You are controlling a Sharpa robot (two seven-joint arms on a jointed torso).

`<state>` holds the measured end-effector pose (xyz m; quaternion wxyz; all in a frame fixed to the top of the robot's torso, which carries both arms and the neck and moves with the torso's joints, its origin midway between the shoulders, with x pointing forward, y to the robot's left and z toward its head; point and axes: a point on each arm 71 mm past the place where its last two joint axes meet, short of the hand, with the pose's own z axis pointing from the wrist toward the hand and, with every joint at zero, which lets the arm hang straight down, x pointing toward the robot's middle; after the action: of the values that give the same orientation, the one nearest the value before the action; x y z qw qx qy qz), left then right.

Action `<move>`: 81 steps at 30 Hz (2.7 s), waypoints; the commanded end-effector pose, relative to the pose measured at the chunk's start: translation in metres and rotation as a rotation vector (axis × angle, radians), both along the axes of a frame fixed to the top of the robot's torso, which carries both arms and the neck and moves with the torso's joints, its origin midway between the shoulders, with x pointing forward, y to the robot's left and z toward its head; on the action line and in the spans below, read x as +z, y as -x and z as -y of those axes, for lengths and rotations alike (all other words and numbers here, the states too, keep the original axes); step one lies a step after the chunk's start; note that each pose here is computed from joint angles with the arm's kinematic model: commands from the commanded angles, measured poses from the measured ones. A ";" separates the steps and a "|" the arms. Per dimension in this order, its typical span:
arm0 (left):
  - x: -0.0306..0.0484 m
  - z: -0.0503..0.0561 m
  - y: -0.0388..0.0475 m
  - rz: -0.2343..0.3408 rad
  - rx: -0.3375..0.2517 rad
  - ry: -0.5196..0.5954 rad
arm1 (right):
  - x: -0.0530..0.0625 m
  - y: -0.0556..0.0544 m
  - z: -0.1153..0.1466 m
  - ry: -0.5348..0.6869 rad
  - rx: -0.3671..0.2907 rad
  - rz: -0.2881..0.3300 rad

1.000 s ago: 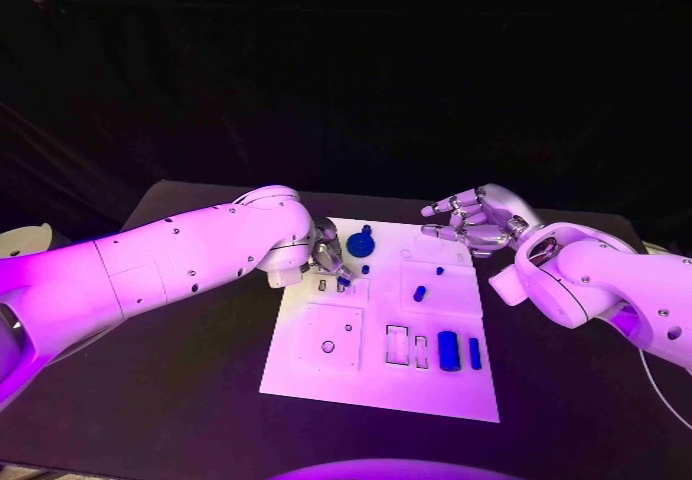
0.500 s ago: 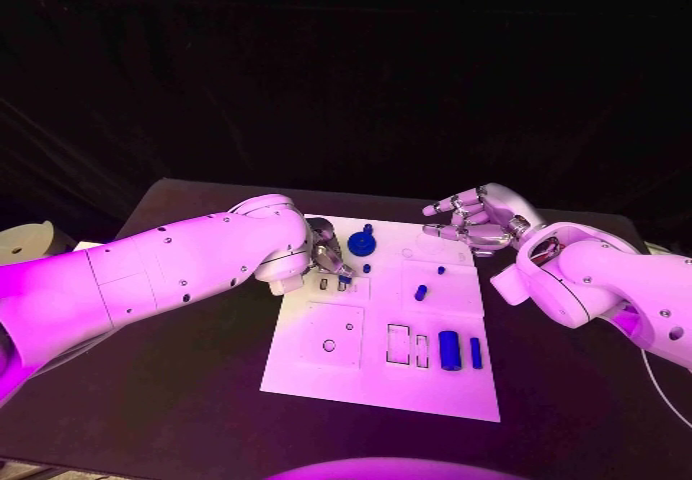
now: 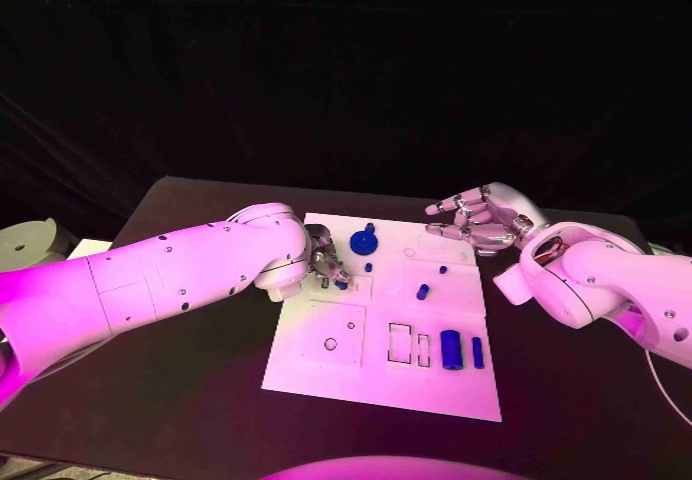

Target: Assemble the parts on the task board

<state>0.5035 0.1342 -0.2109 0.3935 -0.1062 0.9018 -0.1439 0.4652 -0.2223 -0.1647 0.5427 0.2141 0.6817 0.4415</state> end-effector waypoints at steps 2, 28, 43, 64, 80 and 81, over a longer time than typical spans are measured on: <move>-0.0009 -0.003 0.0015 -0.001 0.002 -0.028 | 0.000 0.001 -0.001 0.010 0.016 0.006; -0.0055 0.001 0.0019 -0.056 -0.044 -0.071 | 0.000 0.002 -0.002 0.019 0.020 0.012; -0.0093 0.005 -0.0012 -0.091 -0.062 -0.108 | 0.001 0.003 -0.003 0.019 0.023 0.012; -0.0108 0.006 -0.0046 -0.096 -0.070 -0.133 | 0.001 0.004 -0.003 0.015 0.022 0.011; -0.0114 0.003 -0.0065 -0.098 -0.062 -0.138 | 0.001 0.004 -0.002 0.015 0.020 0.008; -0.0114 0.003 -0.0065 -0.097 -0.061 -0.137 | 0.001 0.004 -0.002 0.015 0.020 0.008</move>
<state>0.5143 0.1298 -0.2153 0.3700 -0.0618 0.9201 -0.1130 0.4617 -0.2218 -0.1630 0.5448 0.2062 0.6828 0.4411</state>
